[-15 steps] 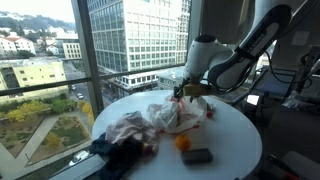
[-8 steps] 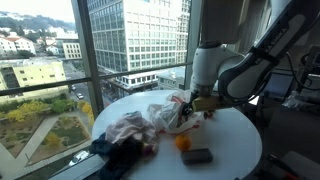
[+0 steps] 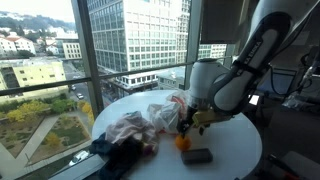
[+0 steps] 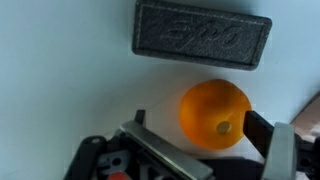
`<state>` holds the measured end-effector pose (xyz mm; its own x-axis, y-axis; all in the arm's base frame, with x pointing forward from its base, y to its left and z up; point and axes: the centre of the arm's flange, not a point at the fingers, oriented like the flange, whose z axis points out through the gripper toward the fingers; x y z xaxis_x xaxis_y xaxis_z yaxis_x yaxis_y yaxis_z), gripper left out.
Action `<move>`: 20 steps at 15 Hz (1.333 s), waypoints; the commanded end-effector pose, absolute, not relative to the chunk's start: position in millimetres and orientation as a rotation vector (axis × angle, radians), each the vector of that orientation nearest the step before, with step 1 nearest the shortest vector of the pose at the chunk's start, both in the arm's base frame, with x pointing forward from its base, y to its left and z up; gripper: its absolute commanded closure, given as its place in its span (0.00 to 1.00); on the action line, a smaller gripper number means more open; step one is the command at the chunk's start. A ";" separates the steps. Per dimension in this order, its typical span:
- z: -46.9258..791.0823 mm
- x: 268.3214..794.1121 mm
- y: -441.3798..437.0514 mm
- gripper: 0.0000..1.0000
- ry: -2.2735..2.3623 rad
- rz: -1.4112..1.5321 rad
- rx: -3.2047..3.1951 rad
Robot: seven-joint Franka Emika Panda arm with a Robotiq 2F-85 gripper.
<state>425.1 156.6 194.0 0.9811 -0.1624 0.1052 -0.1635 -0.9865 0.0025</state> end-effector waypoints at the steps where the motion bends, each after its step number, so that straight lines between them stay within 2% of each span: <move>1: 171.7 443.5 164.5 0.00 -0.153 0.083 3.190; 5: 154.0 454.9 168.1 0.00 -0.055 0.091 3.243; 7: 150.3 456.9 168.3 0.26 -0.012 0.078 3.244; 13: 166.0 444.3 172.5 0.71 0.022 0.103 3.218; 18: 175.9 439.4 173.0 0.72 0.003 0.124 3.179; 20: 192.3 424.8 175.3 0.72 -0.016 0.029 3.184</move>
<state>445.8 170.1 162.5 0.9983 0.0109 0.0572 0.0139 -0.9985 -0.0528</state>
